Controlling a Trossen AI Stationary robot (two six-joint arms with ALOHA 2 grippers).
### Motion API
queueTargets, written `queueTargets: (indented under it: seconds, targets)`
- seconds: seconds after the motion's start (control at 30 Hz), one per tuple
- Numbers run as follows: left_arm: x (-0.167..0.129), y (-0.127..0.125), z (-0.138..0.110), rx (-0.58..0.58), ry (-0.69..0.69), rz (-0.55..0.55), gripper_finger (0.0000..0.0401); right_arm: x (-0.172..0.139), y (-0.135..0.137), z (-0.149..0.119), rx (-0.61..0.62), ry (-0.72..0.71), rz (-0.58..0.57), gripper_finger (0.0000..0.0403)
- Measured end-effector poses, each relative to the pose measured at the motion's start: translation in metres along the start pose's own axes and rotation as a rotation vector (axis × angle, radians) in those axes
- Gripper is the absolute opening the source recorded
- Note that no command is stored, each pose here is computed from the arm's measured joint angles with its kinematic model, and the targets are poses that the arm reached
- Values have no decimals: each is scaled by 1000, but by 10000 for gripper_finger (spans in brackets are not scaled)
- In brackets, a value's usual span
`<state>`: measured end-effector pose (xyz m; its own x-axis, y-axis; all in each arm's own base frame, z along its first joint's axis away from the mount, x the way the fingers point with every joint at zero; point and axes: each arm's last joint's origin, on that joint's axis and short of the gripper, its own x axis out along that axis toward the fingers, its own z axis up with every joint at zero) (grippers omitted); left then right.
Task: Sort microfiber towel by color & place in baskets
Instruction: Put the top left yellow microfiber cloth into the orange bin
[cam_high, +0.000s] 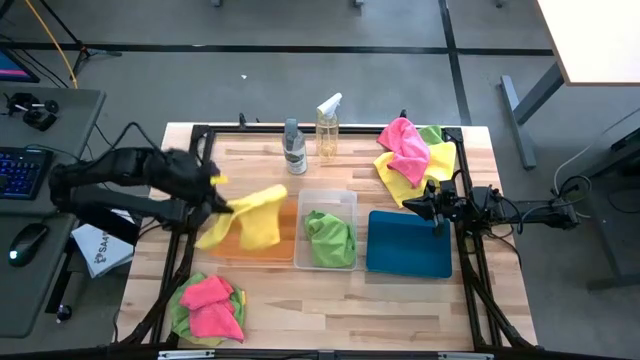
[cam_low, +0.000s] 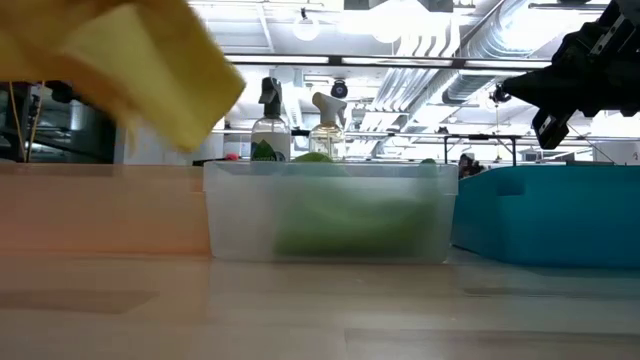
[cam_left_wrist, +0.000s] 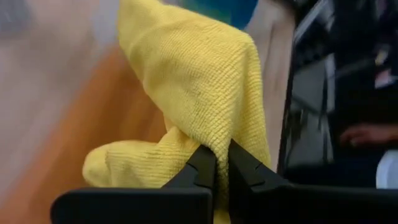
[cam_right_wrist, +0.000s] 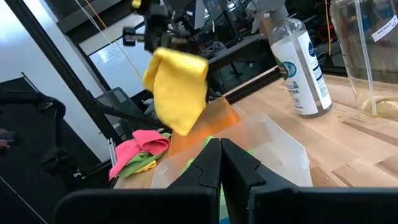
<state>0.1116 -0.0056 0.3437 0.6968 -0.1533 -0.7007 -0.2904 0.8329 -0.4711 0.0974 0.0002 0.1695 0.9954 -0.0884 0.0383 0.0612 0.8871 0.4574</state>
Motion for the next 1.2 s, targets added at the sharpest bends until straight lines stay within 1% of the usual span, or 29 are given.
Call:
queueTargets:
  seconds: [0.07, 0.13, 0.23, 0.33, 0.47, 0.53, 0.63, 0.77, 0.83, 0.9, 0.97, 1.1, 1.2]
  targets:
    - [5, -1, -7, -33, 86, 50, 0, 0, 0, 0, 0, 0, 0, 0]
    - [11, -1, -11, -52, 156, 123, 0, 0, 0, 0, 0, 0, 0, 0]
    - [26, -5, -11, -46, 225, 201, 0, 0, 0, 0, 0, 0, 0, 0]
    - [50, -9, -5, 15, 301, 265, 0, 0, 0, 0, 0, 0, 0, 0]
    - [94, -11, 5, 128, 394, 370, 0, 0, 0, 0, 0, 1, 1, 0]
    - [118, -11, 10, 208, 435, 376, 0, 0, 0, 0, 0, 0, 0, 0]
    - [152, -13, 15, 353, 474, 350, 0, 0, 0, 0, 0, 0, 0, 0]
    - [184, -18, 21, 551, 436, 276, 0, 0, 0, 0, 0, 0, 0, 0]
    - [192, -18, 25, 607, 405, 266, 0, 0, 0, 0, 0, 0, 0, 0]
    - [195, -14, 25, 630, 389, 283, 0, 0, 0, 0, 0, 0, 0, 0]
    - [196, -5, 19, 621, 388, 302, 0, 0, 0, 0, 0, 0, 0, 0]
    - [193, 13, -3, 569, 409, 311, 0, 0, 0, 0, 0, 0, 0, 0]
    - [187, 19, -13, 510, 410, 288, 1, 0, 0, 0, 0, 1, 0, 0]
